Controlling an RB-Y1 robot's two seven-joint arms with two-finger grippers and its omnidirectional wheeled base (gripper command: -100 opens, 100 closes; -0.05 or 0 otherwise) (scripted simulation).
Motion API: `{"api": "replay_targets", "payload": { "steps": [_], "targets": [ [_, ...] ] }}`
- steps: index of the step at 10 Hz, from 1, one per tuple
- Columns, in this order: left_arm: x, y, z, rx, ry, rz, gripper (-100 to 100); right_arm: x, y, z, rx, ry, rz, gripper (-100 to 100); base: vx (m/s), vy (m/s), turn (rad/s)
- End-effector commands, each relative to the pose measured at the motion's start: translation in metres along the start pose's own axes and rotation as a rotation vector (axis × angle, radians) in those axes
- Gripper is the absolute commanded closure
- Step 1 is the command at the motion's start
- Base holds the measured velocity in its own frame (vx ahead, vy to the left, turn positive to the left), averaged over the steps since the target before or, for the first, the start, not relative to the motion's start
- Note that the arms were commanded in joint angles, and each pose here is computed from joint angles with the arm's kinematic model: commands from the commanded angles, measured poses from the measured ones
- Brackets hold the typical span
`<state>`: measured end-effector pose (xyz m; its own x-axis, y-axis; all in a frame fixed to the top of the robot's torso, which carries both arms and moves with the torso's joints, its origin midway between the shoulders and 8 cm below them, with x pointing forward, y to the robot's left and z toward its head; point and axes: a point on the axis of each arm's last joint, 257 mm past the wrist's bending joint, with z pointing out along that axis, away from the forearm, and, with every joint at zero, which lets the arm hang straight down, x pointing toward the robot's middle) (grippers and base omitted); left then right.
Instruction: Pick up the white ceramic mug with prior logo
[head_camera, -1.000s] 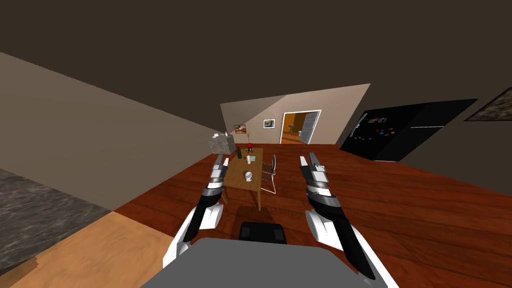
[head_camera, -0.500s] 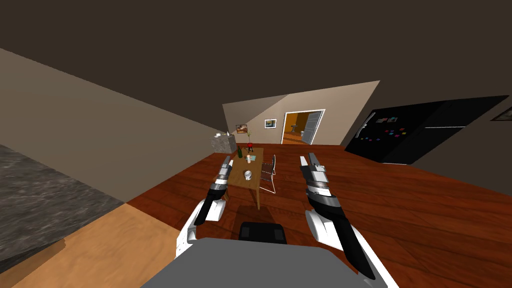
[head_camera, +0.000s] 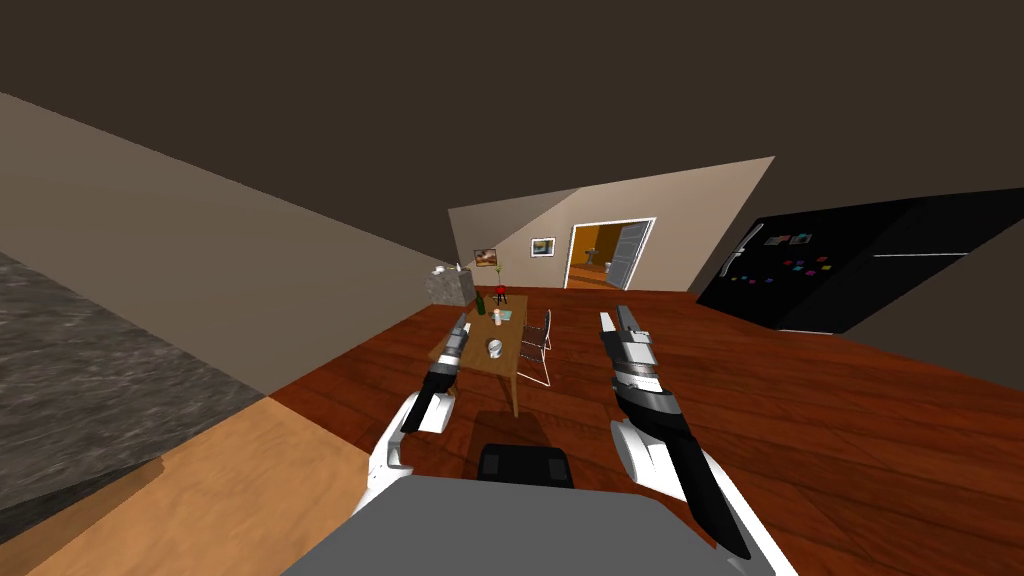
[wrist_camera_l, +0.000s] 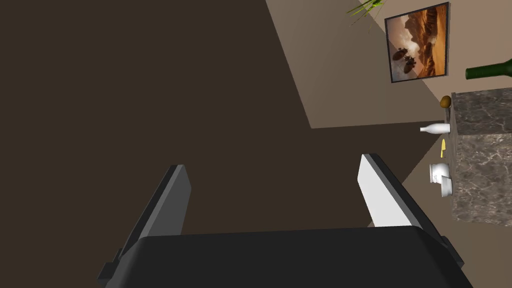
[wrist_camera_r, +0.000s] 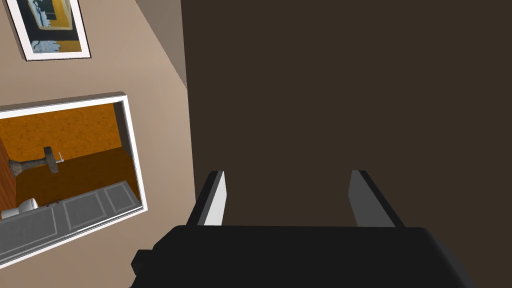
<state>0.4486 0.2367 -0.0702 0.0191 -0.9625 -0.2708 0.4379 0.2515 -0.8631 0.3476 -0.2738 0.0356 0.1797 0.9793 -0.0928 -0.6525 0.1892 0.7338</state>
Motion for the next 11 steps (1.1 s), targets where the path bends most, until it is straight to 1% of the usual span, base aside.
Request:
{"api": "replay_targets", "payload": {
  "steps": [1, 2, 3, 4, 5, 6, 7, 9, 10, 11],
  "targets": [
    [0.004, 0.020, 0.006, -0.041, 0.012, 0.004, -100, 0.000, 0.000, 0.000, 0.000, 0.000, 0.000, 0, -0.023, -0.056, 0.057],
    [0.005, 0.026, 0.004, -0.055, 0.014, 0.004, -100, 0.000, 0.000, 0.000, 0.000, 0.000, 0.000, 0, -0.019, -0.049, 0.036],
    [0.005, 0.026, 0.004, -0.055, 0.014, 0.004, -100, 0.000, 0.000, 0.000, 0.000, 0.000, 0.000, 0, -0.005, -0.022, 0.000],
    [0.007, 0.041, 0.009, -0.089, 0.022, 0.007, -100, 0.000, 0.000, 0.000, 0.000, 0.000, 0.000, 0, -0.011, -0.038, 0.064],
    [0.008, 0.047, 0.008, -0.101, 0.024, 0.007, -100, 0.000, 0.000, 0.000, 0.000, 0.000, 0.000, 0, -0.013, -0.049, 0.039],
    [0.010, 0.060, 0.014, -0.131, 0.030, 0.010, -100, 0.000, 0.000, 0.000, 0.000, 0.000, 0.000, 0, -0.021, -0.061, 0.066],
    [0.011, 0.068, 0.011, -0.149, 0.032, 0.010, -100, 0.000, 0.000, 0.000, 0.000, 0.000, 0.000, 0, -0.015, -0.051, 0.039],
    [0.014, 0.100, 0.020, -0.223, 0.044, 0.014, -100, 0.000, 0.000, 0.000, 0.000, 0.000, 0.000, 0, -0.009, -0.072, 0.073],
    [0.015, 0.111, 0.015, -0.247, 0.046, 0.014, -100, 0.000, 0.000, 0.000, 0.000, 0.000, 0.000, 0, -0.016, -0.077, 0.039],
    [0.017, 0.127, 0.019, -0.286, 0.050, 0.016, -100, 0.000, 0.000, 0.000, 0.000, 0.000, 0.000, 0, -0.013, -0.069, 0.067]
  ]
}}
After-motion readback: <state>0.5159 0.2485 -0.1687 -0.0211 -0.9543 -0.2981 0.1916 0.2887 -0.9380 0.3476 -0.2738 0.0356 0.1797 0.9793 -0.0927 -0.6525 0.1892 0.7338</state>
